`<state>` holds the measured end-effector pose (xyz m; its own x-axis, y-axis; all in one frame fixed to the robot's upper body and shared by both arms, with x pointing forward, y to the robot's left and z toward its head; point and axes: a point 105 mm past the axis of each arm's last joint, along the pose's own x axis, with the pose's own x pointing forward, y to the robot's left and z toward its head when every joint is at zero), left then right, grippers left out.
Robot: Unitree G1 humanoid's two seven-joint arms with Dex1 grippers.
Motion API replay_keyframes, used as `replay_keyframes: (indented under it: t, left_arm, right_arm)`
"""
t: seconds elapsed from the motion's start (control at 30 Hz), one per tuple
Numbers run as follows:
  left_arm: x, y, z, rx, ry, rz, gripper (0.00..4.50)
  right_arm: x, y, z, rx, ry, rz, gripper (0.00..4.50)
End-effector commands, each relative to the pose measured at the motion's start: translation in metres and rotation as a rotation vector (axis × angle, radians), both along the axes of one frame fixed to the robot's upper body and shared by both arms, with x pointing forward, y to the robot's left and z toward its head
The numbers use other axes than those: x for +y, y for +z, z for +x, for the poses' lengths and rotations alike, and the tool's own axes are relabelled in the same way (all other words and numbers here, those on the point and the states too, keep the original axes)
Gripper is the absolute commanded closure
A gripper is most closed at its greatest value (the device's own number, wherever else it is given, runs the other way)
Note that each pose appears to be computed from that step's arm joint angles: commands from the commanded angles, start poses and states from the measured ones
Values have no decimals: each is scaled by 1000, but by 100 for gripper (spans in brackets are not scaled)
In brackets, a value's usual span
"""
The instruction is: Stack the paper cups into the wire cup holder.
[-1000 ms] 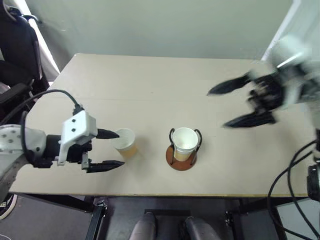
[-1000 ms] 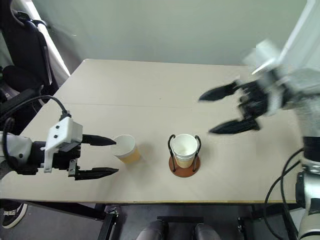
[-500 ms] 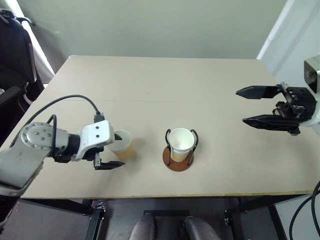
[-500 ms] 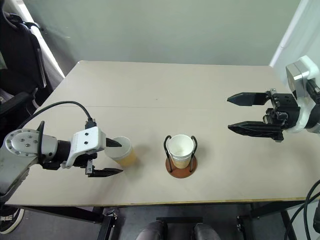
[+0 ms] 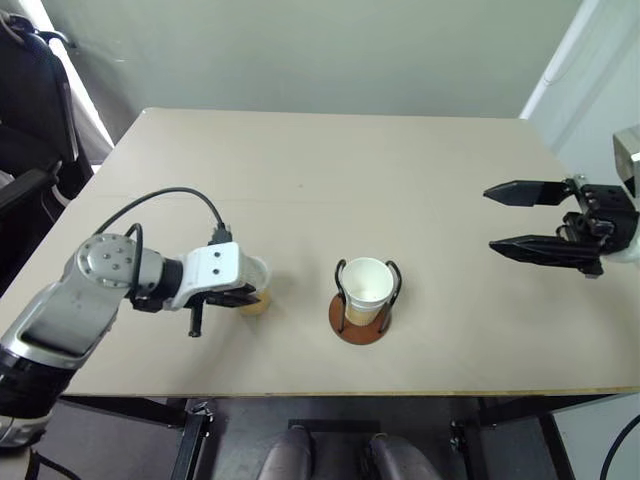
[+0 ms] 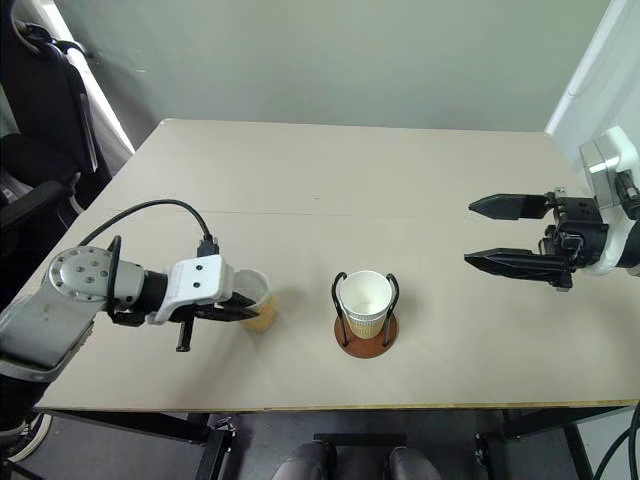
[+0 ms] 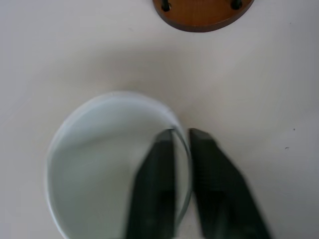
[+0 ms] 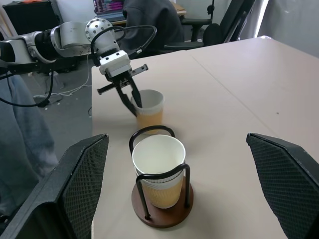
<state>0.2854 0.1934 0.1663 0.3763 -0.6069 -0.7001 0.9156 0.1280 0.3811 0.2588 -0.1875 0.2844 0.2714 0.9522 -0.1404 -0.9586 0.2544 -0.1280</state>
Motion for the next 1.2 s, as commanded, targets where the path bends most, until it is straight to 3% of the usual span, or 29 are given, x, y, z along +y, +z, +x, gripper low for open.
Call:
replay_keyframes:
  t: [0.03,0.3,0.53,0.7,0.87,1.0,1.2]
  left_arm:
    - [-2,13,-4,-4,-43,-29,447]
    - [-13,46,-9,-27,-102,-150,447]
    - [-46,132,5,-216,-252,-319,447]
    - [-100,190,-3,-271,-561,-431,447]
    - [-134,149,-6,-123,-745,-278,447]
    - [-139,115,-9,-84,-817,-137,447]
    - [-143,101,-9,-68,-858,-109,447]
  right_arm:
    - [-8,12,-3,-68,-34,-12,0]
    - [-8,12,-4,-80,-35,-10,0]
    - [-8,13,-2,-105,-41,-13,0]
    - [-10,14,-3,-125,-65,-18,0]
    - [-10,12,-5,-132,-91,-32,0]
    - [-9,11,-11,-130,-101,-35,0]
    - [-9,10,-15,-130,-125,-39,0]
